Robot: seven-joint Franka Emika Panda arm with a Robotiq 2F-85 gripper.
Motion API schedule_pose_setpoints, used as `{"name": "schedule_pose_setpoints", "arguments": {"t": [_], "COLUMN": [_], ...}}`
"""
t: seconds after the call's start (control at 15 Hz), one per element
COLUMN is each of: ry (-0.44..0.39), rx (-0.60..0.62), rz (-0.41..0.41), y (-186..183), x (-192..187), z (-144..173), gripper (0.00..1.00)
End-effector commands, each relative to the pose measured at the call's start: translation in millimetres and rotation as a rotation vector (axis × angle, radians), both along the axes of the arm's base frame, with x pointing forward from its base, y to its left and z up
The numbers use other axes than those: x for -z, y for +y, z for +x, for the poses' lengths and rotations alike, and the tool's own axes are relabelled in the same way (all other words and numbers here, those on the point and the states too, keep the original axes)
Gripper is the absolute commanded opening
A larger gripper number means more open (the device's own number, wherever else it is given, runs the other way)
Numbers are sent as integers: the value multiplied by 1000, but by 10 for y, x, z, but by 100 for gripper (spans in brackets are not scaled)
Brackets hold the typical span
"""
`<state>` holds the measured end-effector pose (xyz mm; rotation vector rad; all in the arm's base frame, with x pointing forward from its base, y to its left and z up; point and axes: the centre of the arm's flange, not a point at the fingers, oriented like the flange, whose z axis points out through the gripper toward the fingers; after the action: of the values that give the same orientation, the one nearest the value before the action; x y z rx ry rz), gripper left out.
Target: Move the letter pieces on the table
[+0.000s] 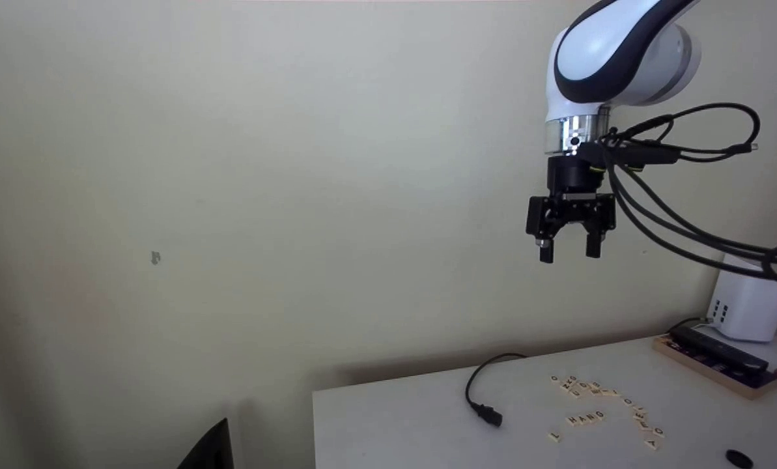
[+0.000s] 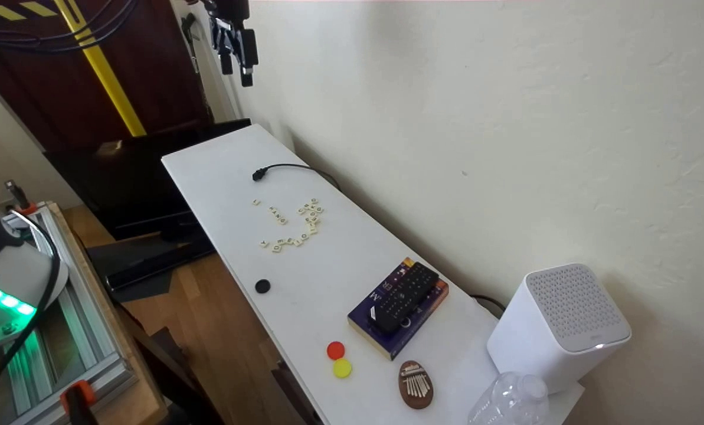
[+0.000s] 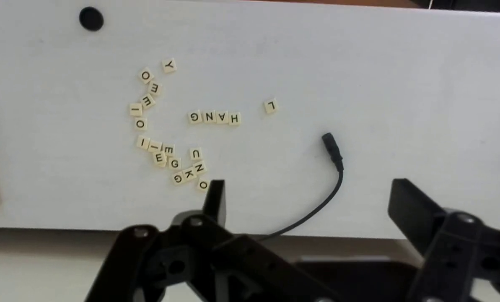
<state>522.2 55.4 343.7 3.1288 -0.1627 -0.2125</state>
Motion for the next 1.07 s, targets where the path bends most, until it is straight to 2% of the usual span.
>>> {"name": "schedule_pose_setpoints", "arguments": {"t": [0.0,0.2,0.4,0.53,0.6,0.87,1.0], "ry": [20,4,-28,-36,-23,-30,-31], "rx": [68,88,47,-48,8,-36,-41], "rz": [-2,-64,-126,-67,-93,-84,-99], "y": [128,70,-51,-136,-59,-114,8], "x": [383,637,826,802,773,788,788], "z": [-174,-277,-236,-48,-208,-118,-133], "gripper": [100,100,100,100,100,100,100]}}
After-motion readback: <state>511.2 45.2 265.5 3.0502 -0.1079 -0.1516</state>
